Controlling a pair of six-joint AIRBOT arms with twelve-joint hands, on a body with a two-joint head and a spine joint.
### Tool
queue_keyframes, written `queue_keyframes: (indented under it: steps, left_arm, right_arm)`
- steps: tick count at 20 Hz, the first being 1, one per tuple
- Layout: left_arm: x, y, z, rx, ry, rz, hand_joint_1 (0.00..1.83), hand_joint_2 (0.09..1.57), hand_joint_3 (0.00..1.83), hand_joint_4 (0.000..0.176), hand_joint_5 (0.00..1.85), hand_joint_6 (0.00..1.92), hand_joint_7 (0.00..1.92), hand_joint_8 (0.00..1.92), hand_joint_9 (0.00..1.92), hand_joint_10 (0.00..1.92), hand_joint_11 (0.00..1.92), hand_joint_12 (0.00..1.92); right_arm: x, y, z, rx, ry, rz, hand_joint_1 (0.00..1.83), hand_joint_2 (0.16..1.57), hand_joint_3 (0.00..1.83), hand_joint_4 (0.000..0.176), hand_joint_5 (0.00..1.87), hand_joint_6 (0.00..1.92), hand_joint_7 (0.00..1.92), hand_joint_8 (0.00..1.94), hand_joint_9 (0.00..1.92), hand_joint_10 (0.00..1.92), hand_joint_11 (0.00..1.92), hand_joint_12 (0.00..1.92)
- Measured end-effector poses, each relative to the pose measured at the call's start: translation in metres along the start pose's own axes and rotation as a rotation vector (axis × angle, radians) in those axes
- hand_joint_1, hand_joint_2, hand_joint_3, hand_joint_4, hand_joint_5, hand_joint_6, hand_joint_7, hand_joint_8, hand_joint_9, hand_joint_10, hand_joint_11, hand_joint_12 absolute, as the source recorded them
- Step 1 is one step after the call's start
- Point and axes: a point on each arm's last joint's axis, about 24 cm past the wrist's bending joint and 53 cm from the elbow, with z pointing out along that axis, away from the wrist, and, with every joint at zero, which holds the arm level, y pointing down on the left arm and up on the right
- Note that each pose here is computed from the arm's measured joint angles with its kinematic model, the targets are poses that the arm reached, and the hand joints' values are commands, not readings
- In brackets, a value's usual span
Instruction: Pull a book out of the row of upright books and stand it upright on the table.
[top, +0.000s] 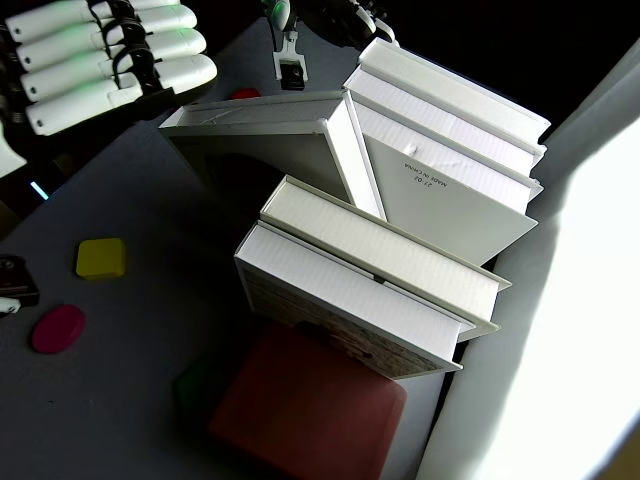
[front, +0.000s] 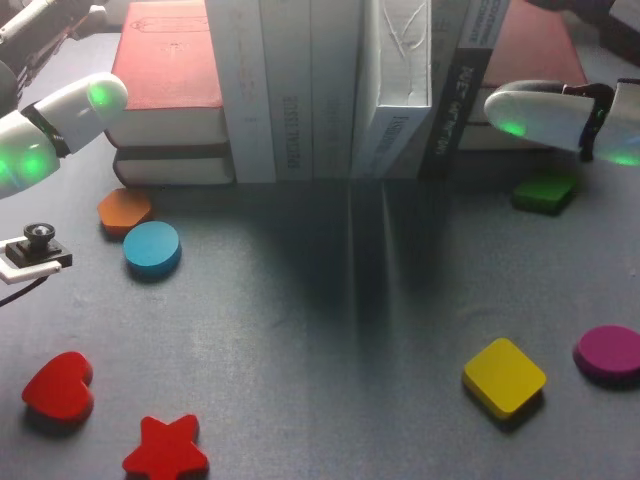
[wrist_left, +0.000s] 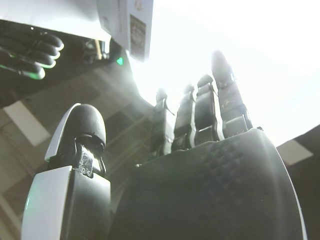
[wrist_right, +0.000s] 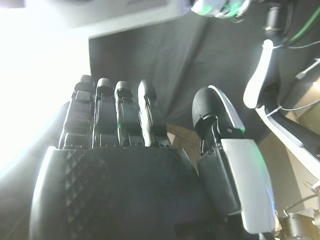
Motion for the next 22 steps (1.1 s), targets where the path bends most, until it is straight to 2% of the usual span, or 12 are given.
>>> queue_keyframes:
  steps: [1,2,3,4,6,9,12,14,18,19,21,22]
  left_arm:
    - [0.000,0.000,0.000,0.001,0.002,0.000,0.32,1.36,0.00,0.043,0.17,0.00,0.09,0.00,0.07,0.01,0.00,0.52]
    - [0.001,0.000,0.000,0.001,0.002,-0.001,0.32,1.36,0.00,0.049,0.18,0.00,0.12,0.00,0.09,0.01,0.00,0.61]
    - [0.000,0.000,0.000,0.000,0.002,0.001,0.30,1.37,0.00,0.040,0.18,0.00,0.12,0.00,0.10,0.01,0.00,0.70]
    - [-0.001,0.000,0.000,0.001,0.001,0.003,0.32,1.37,0.00,0.036,0.19,0.00,0.13,0.00,0.11,0.01,0.00,0.77]
    - [-0.003,0.000,0.000,0.000,-0.007,0.003,0.28,1.37,0.00,0.045,0.18,0.00,0.12,0.00,0.11,0.01,0.00,0.79]
    - [-0.003,0.001,0.000,-0.001,-0.003,0.008,0.30,1.36,0.00,0.025,0.19,0.00,0.12,0.00,0.10,0.00,0.00,0.84]
    - [-0.005,0.002,-0.002,-0.005,-0.007,0.010,0.31,1.35,0.00,0.040,0.19,0.00,0.12,0.00,0.10,0.00,0.00,0.83]
    - [-0.004,0.004,-0.002,-0.011,-0.006,0.010,0.32,1.36,0.00,0.033,0.19,0.00,0.13,0.00,0.12,0.01,0.00,0.88]
    - [-0.003,0.006,-0.002,-0.014,-0.005,0.007,0.29,1.36,0.00,0.036,0.16,0.00,0.10,0.00,0.11,0.00,0.00,0.96]
    - [-0.004,0.006,-0.002,-0.014,-0.008,0.007,0.26,1.36,0.00,0.043,0.17,0.00,0.12,0.00,0.13,0.01,0.00,1.00]
    - [-0.005,0.007,-0.002,-0.016,-0.013,0.006,0.24,1.33,0.00,0.063,0.20,0.01,0.14,0.01,0.14,0.01,0.00,0.98]
    - [-0.005,0.006,-0.002,-0.015,-0.012,0.006,0.22,1.33,0.00,0.063,0.19,0.00,0.13,0.00,0.12,0.00,0.00,0.93]
  right_arm:
    - [-0.001,0.001,0.003,-0.001,0.008,-0.017,0.77,1.21,0.00,0.115,0.00,0.00,0.00,0.00,0.00,0.00,0.00,0.00]
    - [-0.004,0.007,0.011,-0.013,0.026,-0.063,1.03,1.18,0.00,0.043,0.00,0.00,0.00,0.00,0.00,0.00,0.00,0.00]
    - [-0.003,0.010,0.017,-0.016,0.051,-0.108,1.07,1.16,0.00,0.030,0.00,0.00,0.00,0.00,0.00,0.00,0.00,0.00]
    - [-0.003,0.013,0.024,-0.020,0.073,-0.153,1.09,1.14,0.00,0.079,0.00,0.00,0.00,0.00,0.00,0.00,0.00,0.00]
    - [-0.005,0.020,0.037,-0.020,0.115,-0.250,1.12,1.11,0.00,0.107,0.00,0.00,0.00,0.00,0.00,0.00,0.00,0.00]
    - [-0.003,0.040,0.053,-0.036,0.180,-0.432,1.16,1.07,0.00,0.080,0.00,0.00,0.00,0.00,0.00,0.00,0.00,0.00]
    - [0.017,0.042,0.055,-0.038,0.296,-0.583,1.17,1.06,0.00,0.115,0.00,0.00,0.00,0.00,0.00,0.00,0.00,0.00]
    - [0.019,0.044,0.059,-0.044,0.353,-0.656,1.12,1.08,0.00,0.073,0.00,0.00,0.00,0.00,0.00,0.00,0.02,0.01]
    - [0.049,0.044,0.065,-0.072,0.478,-0.711,1.19,1.05,0.00,0.040,0.00,0.00,0.00,0.00,0.00,0.00,0.00,0.00]
    - [0.060,0.046,0.066,-0.093,0.516,-0.722,1.24,1.08,0.00,0.012,0.17,0.06,0.14,0.02,0.09,0.04,0.01,0.01]
    - [0.071,0.049,0.071,-0.107,0.545,-0.711,1.19,1.12,0.01,0.000,0.29,0.02,0.20,0.00,0.11,0.03,0.00,0.09]
    - [0.078,0.048,0.073,-0.114,0.569,-0.741,1.27,1.02,0.00,0.000,0.48,0.05,0.41,0.03,0.31,0.09,0.00,1.01]
